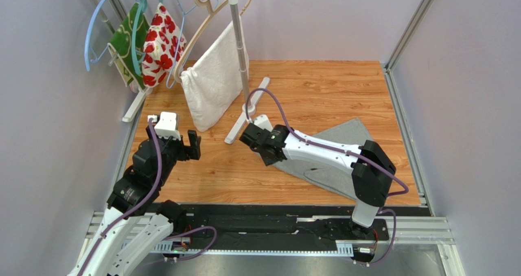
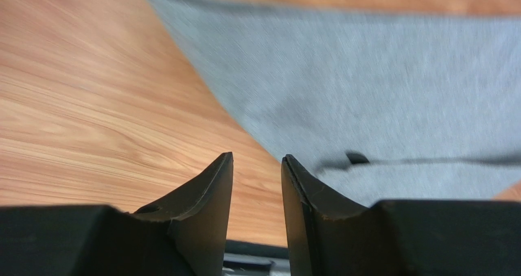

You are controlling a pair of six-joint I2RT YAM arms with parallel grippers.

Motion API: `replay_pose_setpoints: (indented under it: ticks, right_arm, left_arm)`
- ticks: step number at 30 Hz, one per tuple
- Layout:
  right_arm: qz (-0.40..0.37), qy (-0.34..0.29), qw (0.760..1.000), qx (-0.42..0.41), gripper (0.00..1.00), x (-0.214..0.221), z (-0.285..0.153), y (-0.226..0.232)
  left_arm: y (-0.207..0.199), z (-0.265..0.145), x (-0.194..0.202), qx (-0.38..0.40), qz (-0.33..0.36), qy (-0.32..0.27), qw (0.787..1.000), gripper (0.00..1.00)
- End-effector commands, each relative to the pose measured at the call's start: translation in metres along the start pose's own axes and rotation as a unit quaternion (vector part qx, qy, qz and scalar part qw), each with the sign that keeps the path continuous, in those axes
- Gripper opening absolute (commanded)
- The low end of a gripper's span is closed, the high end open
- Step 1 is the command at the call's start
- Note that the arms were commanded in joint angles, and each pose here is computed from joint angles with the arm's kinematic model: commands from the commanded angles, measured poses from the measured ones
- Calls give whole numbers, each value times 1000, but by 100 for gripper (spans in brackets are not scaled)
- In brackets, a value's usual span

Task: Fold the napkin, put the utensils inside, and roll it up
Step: Fold the napkin

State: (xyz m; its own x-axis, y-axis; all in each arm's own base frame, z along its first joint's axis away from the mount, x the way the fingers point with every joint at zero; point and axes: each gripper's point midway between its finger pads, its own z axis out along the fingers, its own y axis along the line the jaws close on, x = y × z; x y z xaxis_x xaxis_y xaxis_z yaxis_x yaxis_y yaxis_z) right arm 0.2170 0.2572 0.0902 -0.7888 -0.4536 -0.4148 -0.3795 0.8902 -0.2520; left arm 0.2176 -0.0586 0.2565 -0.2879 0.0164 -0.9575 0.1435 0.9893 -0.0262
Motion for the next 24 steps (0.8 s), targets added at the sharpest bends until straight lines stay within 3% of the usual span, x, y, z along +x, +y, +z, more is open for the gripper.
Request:
replay_pose_setpoints:
  ticks: [1, 10, 24]
  right_arm:
    - [-11, -52, 998, -24, 39, -52, 10, 37]
    - [-5, -84, 995, -50, 40, -82, 50, 81]
    - [-22, -91, 995, -35, 40, -83, 68, 85]
  left_arm:
    - [0, -2, -6, 0, -6, -13, 1000, 96]
    - [-2, -1, -6, 4, -7, -12, 1000, 96]
    - [-3, 1, -5, 5, -5, -9, 1000, 96]
